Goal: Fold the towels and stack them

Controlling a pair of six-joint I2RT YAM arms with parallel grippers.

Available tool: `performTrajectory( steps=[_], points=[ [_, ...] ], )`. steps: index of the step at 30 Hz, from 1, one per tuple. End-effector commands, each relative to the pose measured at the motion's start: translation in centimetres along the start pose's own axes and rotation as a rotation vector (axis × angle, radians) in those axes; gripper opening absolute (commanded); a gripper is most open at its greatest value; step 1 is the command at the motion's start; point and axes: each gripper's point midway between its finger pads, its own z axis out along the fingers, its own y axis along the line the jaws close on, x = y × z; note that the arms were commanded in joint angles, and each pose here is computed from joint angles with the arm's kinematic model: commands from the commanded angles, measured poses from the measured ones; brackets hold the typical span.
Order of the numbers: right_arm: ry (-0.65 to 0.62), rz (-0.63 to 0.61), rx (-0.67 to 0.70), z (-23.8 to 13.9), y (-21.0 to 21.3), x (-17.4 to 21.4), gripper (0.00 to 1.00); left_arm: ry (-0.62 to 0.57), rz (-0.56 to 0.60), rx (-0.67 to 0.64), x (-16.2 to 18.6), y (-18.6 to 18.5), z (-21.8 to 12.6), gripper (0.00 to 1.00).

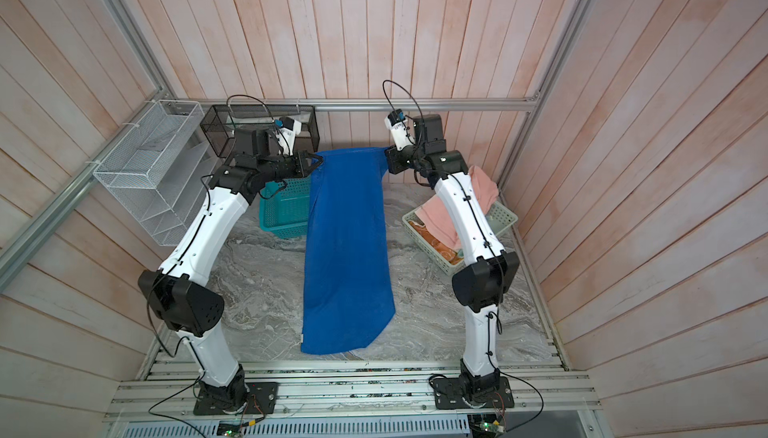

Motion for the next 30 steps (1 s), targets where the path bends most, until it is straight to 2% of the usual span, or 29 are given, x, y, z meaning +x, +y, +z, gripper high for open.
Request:
performTrajectory(
  steps=[1, 5, 10, 13, 17, 21, 30],
  points=[
    [0.059, 0.08, 0.067, -1.1, -2.9, 1.7, 0.0, -0.012, -0.05, -0.045, 1.4, 3.6, 0.2, 0.0],
    [0.189, 0.087, 0.016, 2.6, 1.4, 9.4, 0.0, 0.068, -0.115, -0.027, 8.4, 4.4, 2.3, 0.0],
    [0.194, 0.214, -0.068, 4.1, 5.1, 16.6, 0.0, 0.149, -0.215, -0.018, 15.3, 6.0, 3.7, 0.0],
    [0.225, 0.264, -0.105, 5.0, 6.4, 19.8, 0.0, 0.178, -0.238, -0.034, 17.6, 7.2, 4.4, 0.0],
    [0.287, 0.279, -0.132, 7.0, 7.2, 23.4, 0.0, 0.197, -0.269, -0.046, 18.5, 9.3, 5.6, 0.0],
    [0.291, 0.29, -0.142, 9.0, 7.1, 25.1, 0.0, 0.163, -0.269, -0.1, 18.1, 12.0, 6.1, 0.0],
    [0.249, 0.271, -0.209, 15.4, 7.2, 23.6, 0.0, 0.078, -0.296, -0.258, 15.9, 19.7, 4.1, 0.0]
  ],
)
